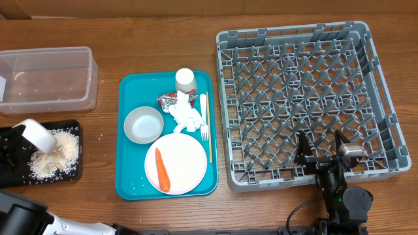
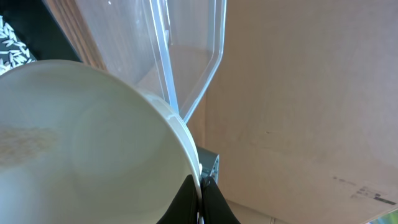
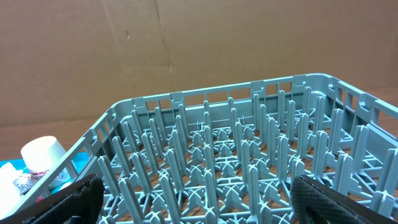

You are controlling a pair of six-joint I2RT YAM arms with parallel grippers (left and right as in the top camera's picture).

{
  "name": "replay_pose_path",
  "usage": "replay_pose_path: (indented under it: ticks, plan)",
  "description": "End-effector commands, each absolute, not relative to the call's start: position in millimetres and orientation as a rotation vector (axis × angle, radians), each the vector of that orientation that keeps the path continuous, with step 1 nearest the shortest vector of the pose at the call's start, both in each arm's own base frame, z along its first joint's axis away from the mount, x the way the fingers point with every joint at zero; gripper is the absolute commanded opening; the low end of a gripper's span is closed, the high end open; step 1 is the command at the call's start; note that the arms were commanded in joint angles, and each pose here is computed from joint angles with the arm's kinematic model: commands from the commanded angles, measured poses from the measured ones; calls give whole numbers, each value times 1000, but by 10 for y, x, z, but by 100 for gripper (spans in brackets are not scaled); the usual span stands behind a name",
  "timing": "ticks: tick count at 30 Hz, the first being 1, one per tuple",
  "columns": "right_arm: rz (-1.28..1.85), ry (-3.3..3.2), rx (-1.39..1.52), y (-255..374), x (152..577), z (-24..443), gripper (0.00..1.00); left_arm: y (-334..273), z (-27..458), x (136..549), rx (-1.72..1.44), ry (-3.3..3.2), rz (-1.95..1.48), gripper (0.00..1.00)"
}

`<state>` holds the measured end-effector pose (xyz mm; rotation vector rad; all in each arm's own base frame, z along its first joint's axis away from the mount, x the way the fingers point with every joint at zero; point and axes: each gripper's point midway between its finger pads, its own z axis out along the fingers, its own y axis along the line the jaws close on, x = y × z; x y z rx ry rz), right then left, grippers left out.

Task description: Sort waste into correct bins and load items into the dishwasher rack

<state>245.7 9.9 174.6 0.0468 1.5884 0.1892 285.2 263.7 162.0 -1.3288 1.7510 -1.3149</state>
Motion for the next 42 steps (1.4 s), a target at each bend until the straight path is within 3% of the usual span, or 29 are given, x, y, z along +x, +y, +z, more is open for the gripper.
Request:
replay_pose_path:
  ticks: [1, 5, 8, 11, 13, 16, 19, 23, 37, 40, 42]
  plan:
    - [177, 1582, 52, 77, 2458, 1732, 100, 2673, 1685, 2876, -1253, 1717, -1329, 4]
    - [177, 1582, 52, 77, 2458, 1731, 100, 2631, 1921, 2930, -1078, 1637, -1380, 4]
    - [177, 1582, 52, 77, 2458, 1731, 100, 2627, 1667, 2859, -1365, 1689, -1391, 4]
    - [177, 1582, 52, 77, 2458, 1731, 100, 2616, 1907, 2918, -1133, 1628, -1410, 4]
    - [177, 1582, 52, 77, 2458, 1731, 100, 2621, 1778, 2888, -1304, 1642, -1432, 4]
    - [177, 1582, 52, 77, 2458, 1731, 100, 2627, 1760, 2880, -1314, 1649, -1425, 4]
    - [177, 1582, 52, 77, 2458, 1731, 100, 2600, 1439, 2739, -1598, 1741, -1351, 4]
    - [177, 1582, 52, 77, 2458, 1731, 100, 2623, 1732, 2871, -1236, 1700, -1362, 4]
    - [177, 1582, 52, 77, 2458, 1731, 100, 2583, 1791, 2841, -1225, 1677, -1392, 4]
    - [177, 1582, 52, 77, 2458, 1731, 100, 2527, 2087, 2860, -947, 1589, -1376, 4]
    - [177, 1582, 52, 77, 2458, 1731, 100, 2491, 2091, 2843, -922, 1598, -1360, 4]
